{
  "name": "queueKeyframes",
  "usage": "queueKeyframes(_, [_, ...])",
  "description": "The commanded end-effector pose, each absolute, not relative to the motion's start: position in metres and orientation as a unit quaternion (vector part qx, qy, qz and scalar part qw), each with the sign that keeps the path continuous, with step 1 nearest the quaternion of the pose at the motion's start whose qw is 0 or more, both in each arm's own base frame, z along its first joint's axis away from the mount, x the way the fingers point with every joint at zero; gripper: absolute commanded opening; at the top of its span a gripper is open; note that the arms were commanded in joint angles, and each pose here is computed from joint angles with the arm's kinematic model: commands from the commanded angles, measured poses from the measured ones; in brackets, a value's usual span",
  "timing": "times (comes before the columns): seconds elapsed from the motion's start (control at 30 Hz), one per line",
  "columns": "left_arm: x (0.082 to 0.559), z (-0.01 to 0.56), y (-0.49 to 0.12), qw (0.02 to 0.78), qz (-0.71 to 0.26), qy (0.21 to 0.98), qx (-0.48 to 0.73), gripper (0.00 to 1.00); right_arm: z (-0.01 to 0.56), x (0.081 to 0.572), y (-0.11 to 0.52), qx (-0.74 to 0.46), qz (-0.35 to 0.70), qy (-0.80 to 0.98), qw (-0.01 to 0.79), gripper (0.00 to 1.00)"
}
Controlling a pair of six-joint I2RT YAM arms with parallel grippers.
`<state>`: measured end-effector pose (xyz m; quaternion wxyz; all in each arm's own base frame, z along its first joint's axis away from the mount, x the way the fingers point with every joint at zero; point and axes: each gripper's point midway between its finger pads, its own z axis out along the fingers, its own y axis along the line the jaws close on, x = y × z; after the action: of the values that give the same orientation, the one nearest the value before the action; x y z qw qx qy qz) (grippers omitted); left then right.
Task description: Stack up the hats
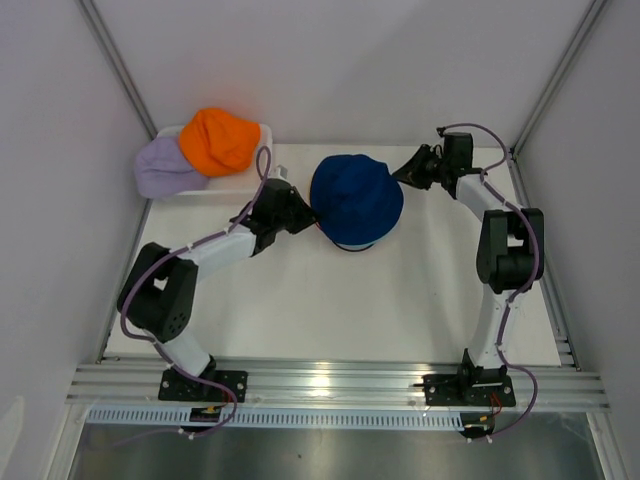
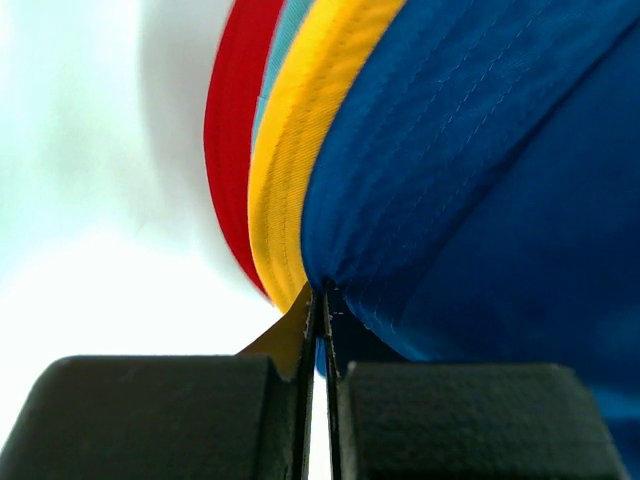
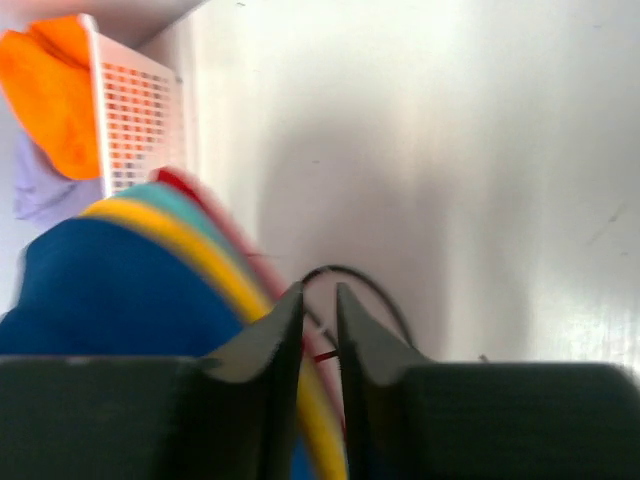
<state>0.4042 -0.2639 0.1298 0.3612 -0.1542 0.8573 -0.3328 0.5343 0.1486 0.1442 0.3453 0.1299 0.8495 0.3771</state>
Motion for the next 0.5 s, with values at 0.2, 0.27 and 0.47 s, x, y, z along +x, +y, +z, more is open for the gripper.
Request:
queueKeyframes(0.2, [0.349, 0.132, -0.236, 0.348, -0.272, 0.889, -0.120, 0.27, 0.178, 0.548, 0.115, 0.106, 0.315, 0.869, 0.366, 0.69])
queueKeyframes(0.27, [0.352, 0.165, -0.225, 0.385, -0.282, 0.872, -0.111, 0.46, 0.205, 0.542, 0.103, 0.110, 0.319, 0.859, 0.384, 0.74])
queueKeyframes(0.47, [0.375, 0.257, -0.200, 0.475, -0.313, 0.820, -0.065, 0.66, 0.257, 0.510, 0.084, 0.107, 0.339, 0.834, 0.422, 0.81])
